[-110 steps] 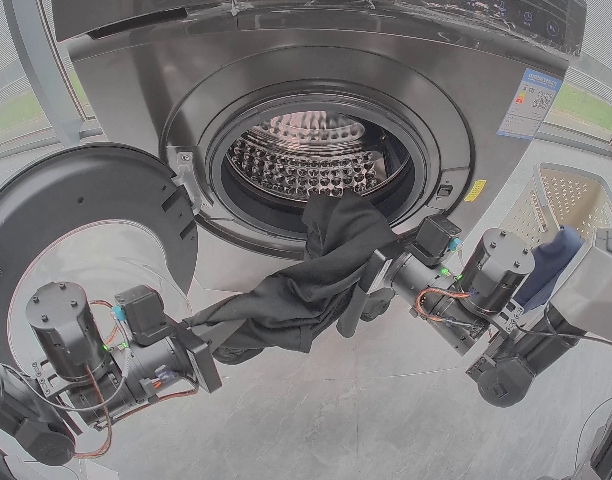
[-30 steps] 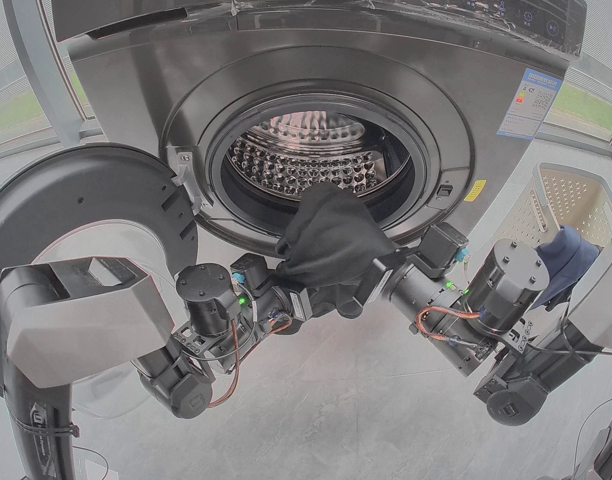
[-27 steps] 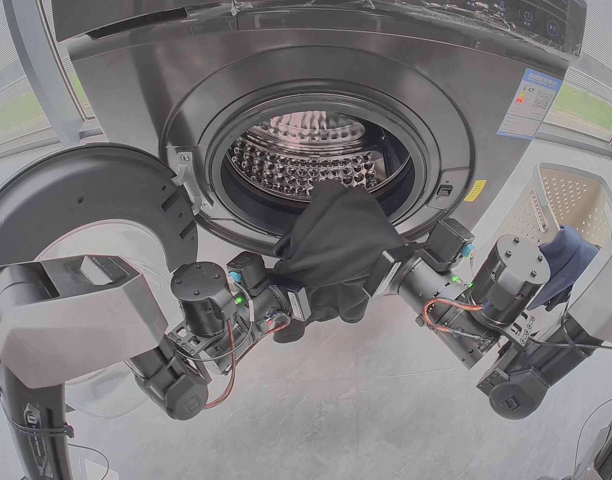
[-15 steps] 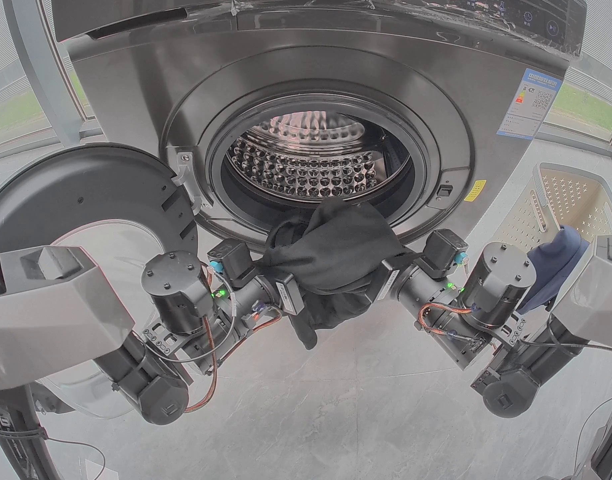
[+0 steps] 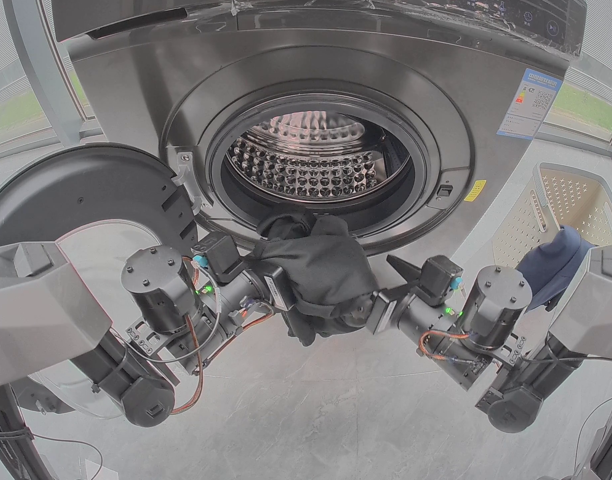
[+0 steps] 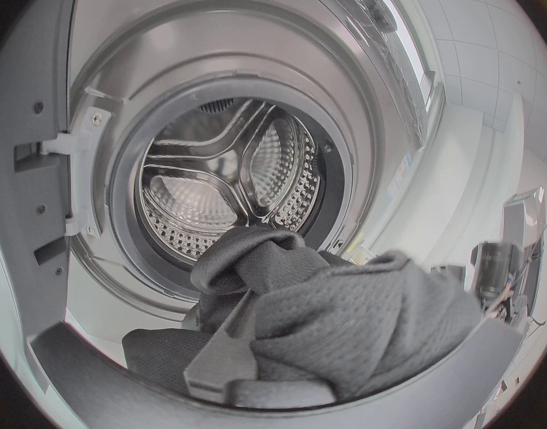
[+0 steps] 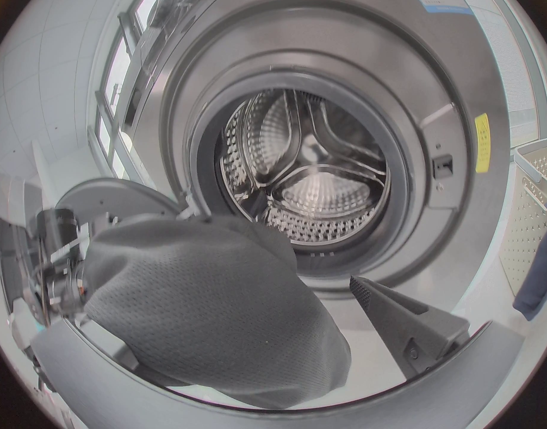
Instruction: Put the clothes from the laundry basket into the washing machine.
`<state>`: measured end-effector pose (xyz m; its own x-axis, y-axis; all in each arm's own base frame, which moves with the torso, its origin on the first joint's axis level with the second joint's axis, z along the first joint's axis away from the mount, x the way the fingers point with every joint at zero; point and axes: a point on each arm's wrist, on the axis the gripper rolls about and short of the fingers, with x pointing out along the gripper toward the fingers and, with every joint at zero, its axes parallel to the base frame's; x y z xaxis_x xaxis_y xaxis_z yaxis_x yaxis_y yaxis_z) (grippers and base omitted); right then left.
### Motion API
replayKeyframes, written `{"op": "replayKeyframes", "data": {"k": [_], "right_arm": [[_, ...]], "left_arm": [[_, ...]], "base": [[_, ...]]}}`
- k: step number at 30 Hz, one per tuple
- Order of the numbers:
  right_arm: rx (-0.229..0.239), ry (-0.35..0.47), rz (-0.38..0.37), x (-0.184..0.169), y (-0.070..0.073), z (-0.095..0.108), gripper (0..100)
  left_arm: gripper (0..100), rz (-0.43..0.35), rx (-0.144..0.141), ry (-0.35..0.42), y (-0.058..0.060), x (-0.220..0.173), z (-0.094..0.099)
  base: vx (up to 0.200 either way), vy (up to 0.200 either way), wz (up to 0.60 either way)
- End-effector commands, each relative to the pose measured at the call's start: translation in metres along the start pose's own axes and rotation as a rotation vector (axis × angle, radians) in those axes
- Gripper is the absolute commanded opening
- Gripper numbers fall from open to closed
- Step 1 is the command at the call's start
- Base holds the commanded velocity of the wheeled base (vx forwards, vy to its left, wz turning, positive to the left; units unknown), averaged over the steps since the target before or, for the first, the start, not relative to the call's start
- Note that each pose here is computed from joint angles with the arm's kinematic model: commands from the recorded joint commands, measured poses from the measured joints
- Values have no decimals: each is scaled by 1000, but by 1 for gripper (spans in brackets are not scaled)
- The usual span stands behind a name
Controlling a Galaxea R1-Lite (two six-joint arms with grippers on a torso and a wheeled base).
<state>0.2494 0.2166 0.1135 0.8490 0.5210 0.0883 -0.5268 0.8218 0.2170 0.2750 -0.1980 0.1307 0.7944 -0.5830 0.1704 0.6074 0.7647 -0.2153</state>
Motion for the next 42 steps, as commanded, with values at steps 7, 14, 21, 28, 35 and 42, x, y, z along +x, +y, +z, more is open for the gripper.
{"op": "replayKeyframes", "data": {"k": [7, 14, 21, 28, 35, 42], "right_arm": [[-57, 201, 30, -42, -10, -27, 100], [-83, 225, 148, -74, 2, -15, 100], [-75, 158, 65, -73, -18, 3, 100], [-74, 135, -34, -71, -34, 7, 100], [-76, 134, -70, -72, -41, 8, 100], [-75, 146, -75, -72, -42, 5, 100]], "left_arm": [[0, 8, -27, -62, -7, -22, 30], [0, 8, -18, -39, -8, -50, 38], [0, -5, -1, 34, -13, -83, 31], [0, -8, 30, 37, -13, -84, 31], [0, -4, 42, 83, -14, -78, 17], [0, -3, 58, 91, -13, -76, 15]], "base": [[0, 0, 0], [0, 0, 0], [0, 0, 0], [0, 0, 0], [0, 0, 0], [114, 0, 0]]}}
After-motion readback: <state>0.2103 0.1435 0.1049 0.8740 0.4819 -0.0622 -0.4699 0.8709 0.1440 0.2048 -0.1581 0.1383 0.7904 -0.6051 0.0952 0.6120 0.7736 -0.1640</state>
